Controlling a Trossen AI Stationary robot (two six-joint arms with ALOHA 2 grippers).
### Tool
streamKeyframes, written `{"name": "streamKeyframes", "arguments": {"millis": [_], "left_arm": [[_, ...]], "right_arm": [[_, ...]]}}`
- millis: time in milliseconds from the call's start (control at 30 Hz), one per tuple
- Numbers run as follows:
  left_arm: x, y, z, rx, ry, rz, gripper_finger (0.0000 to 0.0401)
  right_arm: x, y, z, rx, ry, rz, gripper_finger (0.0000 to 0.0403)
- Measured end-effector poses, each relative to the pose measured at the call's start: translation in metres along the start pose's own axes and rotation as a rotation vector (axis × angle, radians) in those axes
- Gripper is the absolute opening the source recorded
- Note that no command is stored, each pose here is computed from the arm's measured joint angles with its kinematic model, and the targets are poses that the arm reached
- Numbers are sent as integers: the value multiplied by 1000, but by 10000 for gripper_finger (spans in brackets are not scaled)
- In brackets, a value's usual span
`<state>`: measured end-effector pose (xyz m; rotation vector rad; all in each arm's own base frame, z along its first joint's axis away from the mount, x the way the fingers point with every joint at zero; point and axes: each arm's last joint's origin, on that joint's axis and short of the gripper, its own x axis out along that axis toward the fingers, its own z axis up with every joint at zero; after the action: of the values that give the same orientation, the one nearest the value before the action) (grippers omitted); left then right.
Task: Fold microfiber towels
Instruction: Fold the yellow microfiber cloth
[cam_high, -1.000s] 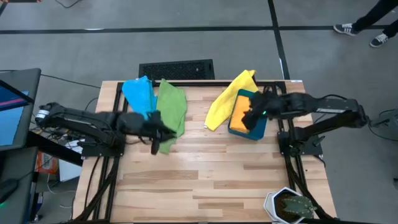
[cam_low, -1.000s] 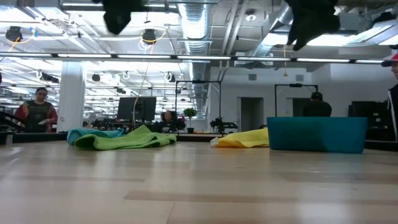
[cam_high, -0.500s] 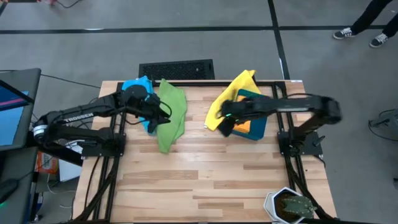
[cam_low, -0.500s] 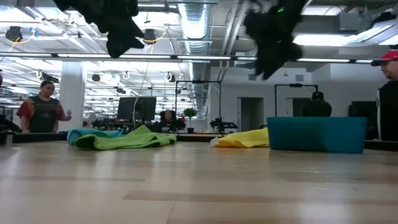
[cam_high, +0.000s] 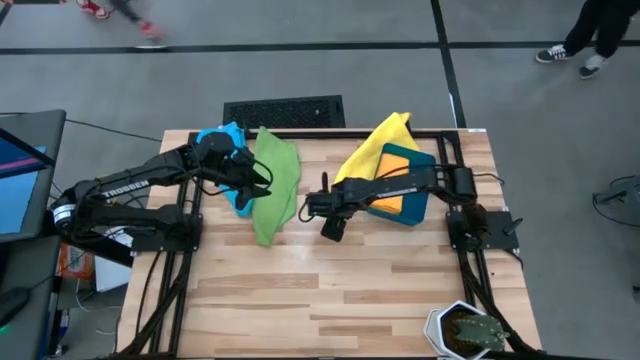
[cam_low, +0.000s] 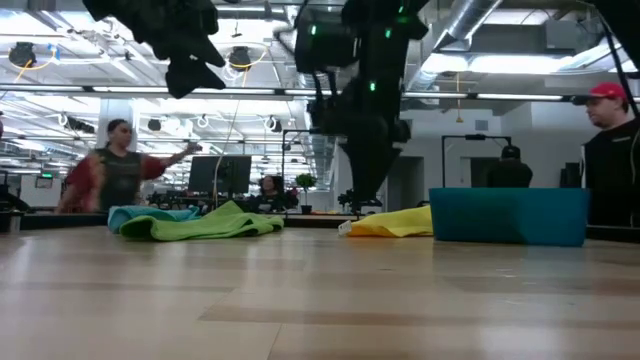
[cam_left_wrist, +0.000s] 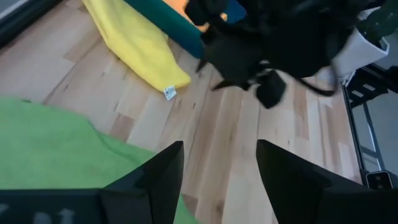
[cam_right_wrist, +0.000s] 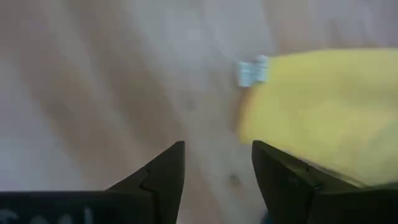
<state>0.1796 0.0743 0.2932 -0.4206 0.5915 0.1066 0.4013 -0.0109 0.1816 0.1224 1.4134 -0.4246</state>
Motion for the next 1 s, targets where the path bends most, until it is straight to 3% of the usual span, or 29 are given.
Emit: {"name": "streamKeyframes", "arguments": {"millis": [333, 433, 533, 600, 833, 1000], "left_arm": [[0, 0, -3, -3, 28, 5, 193], [0, 1, -5, -10, 47, 11, 193], [0, 1, -6, -12, 53, 24, 193], [0, 2, -5, -10, 46, 36, 192], [3, 0, -6, 6, 28, 22, 192], [16, -4, -16, -17, 15, -27, 192]], "right_arm": [[41, -6, 8, 10, 60, -18, 205], [46, -6, 6, 25, 89, -31, 157], [39, -8, 3, 31, 107, -35, 67], [28, -10, 4, 45, 79, -20, 20], [-40, -29, 5, 136, -82, 75, 8], [-86, -59, 1, 253, -194, 119, 6]]}}
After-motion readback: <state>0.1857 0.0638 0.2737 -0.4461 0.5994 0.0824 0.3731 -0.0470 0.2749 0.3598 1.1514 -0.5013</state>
